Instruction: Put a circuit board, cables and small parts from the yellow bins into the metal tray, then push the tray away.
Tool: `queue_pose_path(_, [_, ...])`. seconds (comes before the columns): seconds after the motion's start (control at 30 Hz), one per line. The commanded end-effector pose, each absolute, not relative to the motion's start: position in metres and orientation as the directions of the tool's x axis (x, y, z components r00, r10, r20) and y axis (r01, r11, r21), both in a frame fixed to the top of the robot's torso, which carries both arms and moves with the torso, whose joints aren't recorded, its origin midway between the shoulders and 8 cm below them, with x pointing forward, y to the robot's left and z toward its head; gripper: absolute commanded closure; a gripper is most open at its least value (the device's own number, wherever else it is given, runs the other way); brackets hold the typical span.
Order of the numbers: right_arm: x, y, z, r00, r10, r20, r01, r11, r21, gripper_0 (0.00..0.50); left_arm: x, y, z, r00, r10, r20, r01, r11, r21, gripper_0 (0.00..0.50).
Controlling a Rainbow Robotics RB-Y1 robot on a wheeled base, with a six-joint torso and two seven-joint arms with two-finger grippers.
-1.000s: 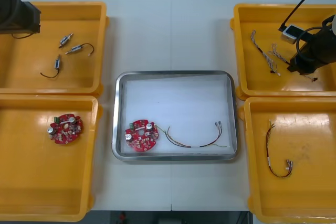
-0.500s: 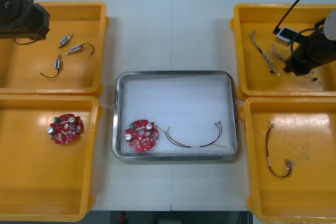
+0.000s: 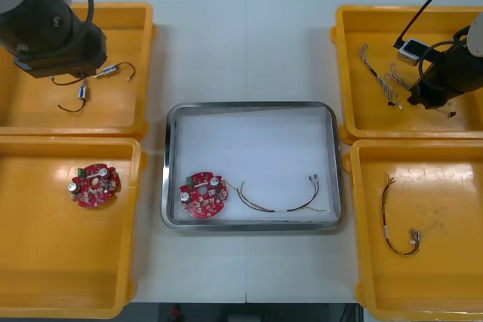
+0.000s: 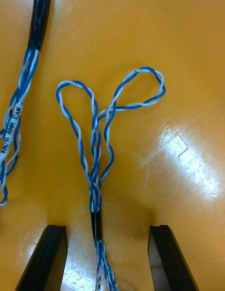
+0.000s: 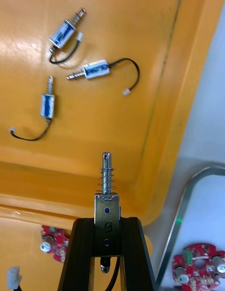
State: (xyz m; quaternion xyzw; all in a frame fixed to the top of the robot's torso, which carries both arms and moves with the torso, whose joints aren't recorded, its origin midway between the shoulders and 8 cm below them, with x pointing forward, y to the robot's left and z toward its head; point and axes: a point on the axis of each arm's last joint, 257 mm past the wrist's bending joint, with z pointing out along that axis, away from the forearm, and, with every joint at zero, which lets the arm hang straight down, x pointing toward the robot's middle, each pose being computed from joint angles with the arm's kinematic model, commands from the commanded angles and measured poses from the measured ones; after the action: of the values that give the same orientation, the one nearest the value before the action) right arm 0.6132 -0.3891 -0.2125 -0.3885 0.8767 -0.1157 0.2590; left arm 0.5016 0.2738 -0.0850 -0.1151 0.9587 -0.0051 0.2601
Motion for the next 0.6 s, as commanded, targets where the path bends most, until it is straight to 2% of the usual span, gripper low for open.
queue_pose_path(0.03, [0.617,-0.376,-0.214,-0.536,-0.763,-0.361,-0.648,0.646,-0.404,0.013,0.505,0.237,-0.067,-0.763,-0.371,-0.529,-0.31,0.929,-0.204,0.5])
queue_pose_path(0.1, [0.616,-0.377,-0.217,-0.541,-0.76,-0.361,-0.648,0.65,-0.397,0.058,0.503,0.229,-0.074,-0.757,-0.389,-0.525,-0.32,0.921,-0.221,0.5])
queue_pose_path(0.13, [0.615,-0.377,-0.217,-0.542,-0.759,-0.362,-0.648,0.651,-0.395,0.132,0.5,0.224,-0.078,-0.755,-0.397,-0.522,-0.323,0.918,-0.231,0.5])
queue_pose_path(0.17, [0.615,-0.377,-0.217,-0.542,-0.759,-0.362,-0.648,0.651,-0.395,0.232,0.499,0.22,-0.081,-0.753,-0.4,-0.523,-0.322,0.916,-0.238,0.5])
queue_pose_path(0.23, [0.614,-0.378,-0.219,-0.546,-0.756,-0.362,-0.648,0.655,-0.39,0.34,0.497,0.213,-0.084,-0.754,-0.401,-0.521,-0.318,0.916,-0.246,0.5])
queue_pose_path(0.27, [0.613,-0.38,-0.221,-0.551,-0.753,-0.36,-0.647,0.658,-0.386,0.413,0.496,0.21,-0.085,-0.757,-0.402,-0.515,-0.317,0.915,-0.248,0.5])
queue_pose_path(0.33, [0.613,-0.38,-0.222,-0.557,-0.747,-0.363,-0.643,0.664,-0.38,0.5,0.493,0.2,-0.088,-0.768,-0.399,-0.501,-0.309,0.916,-0.256,0.5])
queue_pose_path(0.6, [0.608,-0.383,-0.22,-0.565,-0.743,-0.359,-0.648,0.669,-0.365,0.5,0.487,0.166,-0.113,-0.788,-0.406,-0.462,-0.303,0.91,-0.282,0.5])
